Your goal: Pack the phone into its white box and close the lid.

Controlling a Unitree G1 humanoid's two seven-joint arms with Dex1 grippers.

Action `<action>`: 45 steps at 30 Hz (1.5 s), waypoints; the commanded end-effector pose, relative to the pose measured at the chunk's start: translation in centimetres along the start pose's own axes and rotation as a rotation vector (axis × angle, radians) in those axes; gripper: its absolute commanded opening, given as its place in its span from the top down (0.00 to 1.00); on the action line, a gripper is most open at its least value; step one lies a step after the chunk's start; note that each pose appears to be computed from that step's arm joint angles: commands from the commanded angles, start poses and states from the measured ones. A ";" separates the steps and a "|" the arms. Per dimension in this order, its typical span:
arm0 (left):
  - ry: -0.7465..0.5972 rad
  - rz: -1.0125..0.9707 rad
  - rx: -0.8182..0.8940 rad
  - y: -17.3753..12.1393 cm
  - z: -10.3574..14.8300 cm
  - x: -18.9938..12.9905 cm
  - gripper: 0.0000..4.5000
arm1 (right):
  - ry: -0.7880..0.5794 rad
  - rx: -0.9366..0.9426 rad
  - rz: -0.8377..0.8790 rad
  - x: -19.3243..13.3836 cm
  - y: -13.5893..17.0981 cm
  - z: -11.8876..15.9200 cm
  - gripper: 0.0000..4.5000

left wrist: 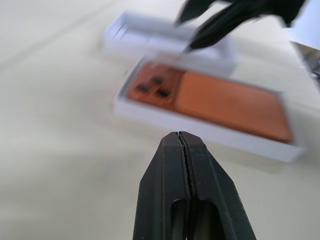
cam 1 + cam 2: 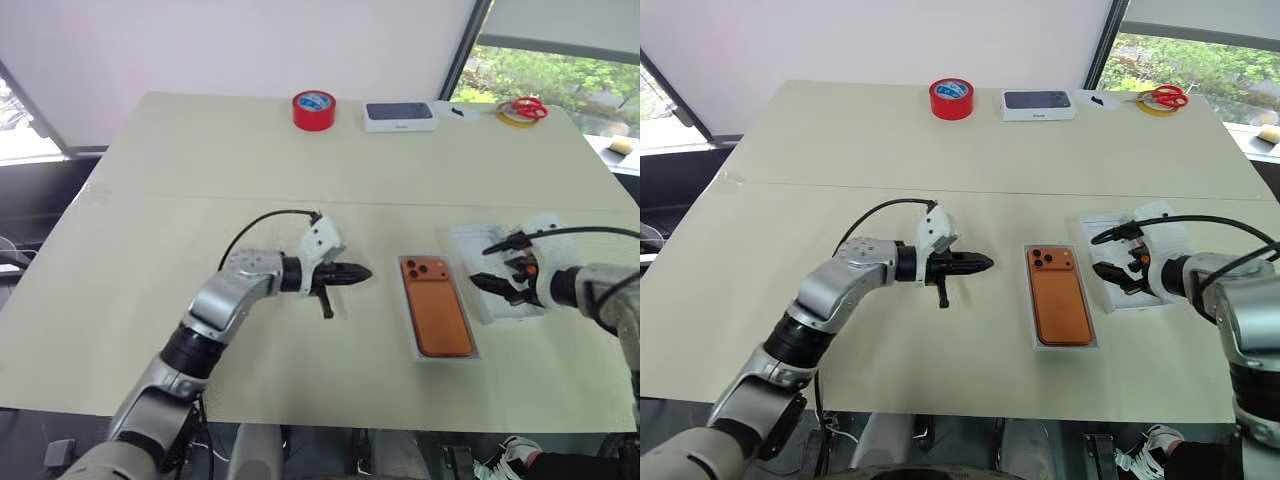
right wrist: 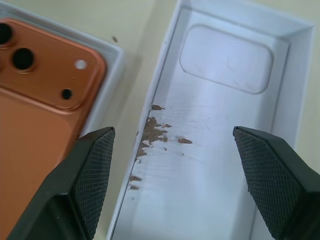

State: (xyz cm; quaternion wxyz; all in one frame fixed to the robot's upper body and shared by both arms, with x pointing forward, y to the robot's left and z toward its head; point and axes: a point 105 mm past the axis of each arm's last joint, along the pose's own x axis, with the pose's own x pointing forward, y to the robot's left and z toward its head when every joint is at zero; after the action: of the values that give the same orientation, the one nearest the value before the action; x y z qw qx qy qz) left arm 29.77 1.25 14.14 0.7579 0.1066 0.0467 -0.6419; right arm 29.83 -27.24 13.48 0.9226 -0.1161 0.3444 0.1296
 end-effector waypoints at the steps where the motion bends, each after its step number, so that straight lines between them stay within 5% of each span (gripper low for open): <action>1: -0.023 -0.075 0.095 -1.3 0.9 -0.4 1.00 | -0.002 0.019 0.011 0.1 -0.2 0.7 0.12; 6: -0.007 -0.089 0.106 -1.7 0.3 -0.3 1.00 | 0.067 0.009 0.015 1.3 -0.1 0.8 0.12; 8: -0.011 -0.095 0.102 -1.9 0.3 -0.1 1.00 | 0.087 0.013 0.012 1.7 -0.1 1.1 0.23; 15: -0.019 -0.104 0.105 -2.0 0.4 0.3 1.00 | 0.139 0.033 0.017 2.5 -0.1 1.4 0.97; 18: -0.009 -0.093 0.124 -1.9 0.3 0.2 1.00 | 0.121 0.067 0.037 2.2 0.1 2.0 0.99; 22: -0.012 -0.020 0.134 -0.9 0.4 -0.7 1.00 | -0.069 0.236 0.088 -0.4 0.0 6.1 0.99; 28: 0.020 0.117 0.092 1.5 -0.7 -2.7 1.00 | -0.315 0.287 0.505 -3.8 5.3 10.0 0.99; 31: 0.040 0.183 0.074 3.1 -1.5 -3.6 1.00 | -0.287 0.313 0.748 -3.8 10.1 9.5 0.99; 34: 0.058 0.226 0.073 4.2 -1.9 -4.2 1.00 | -0.298 0.422 0.818 -4.4 13.3 9.4 0.99; 45: 0.032 0.210 0.090 4.1 -1.5 -3.6 1.00 | -0.290 0.662 0.762 -2.2 17.8 7.5 0.99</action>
State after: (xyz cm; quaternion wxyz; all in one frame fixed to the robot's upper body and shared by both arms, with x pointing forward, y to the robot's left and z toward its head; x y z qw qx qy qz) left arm 33.54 6.35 12.60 0.8193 0.1478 0.0478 -0.5520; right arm 27.26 -8.70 16.90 0.8327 0.3237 0.2800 0.3514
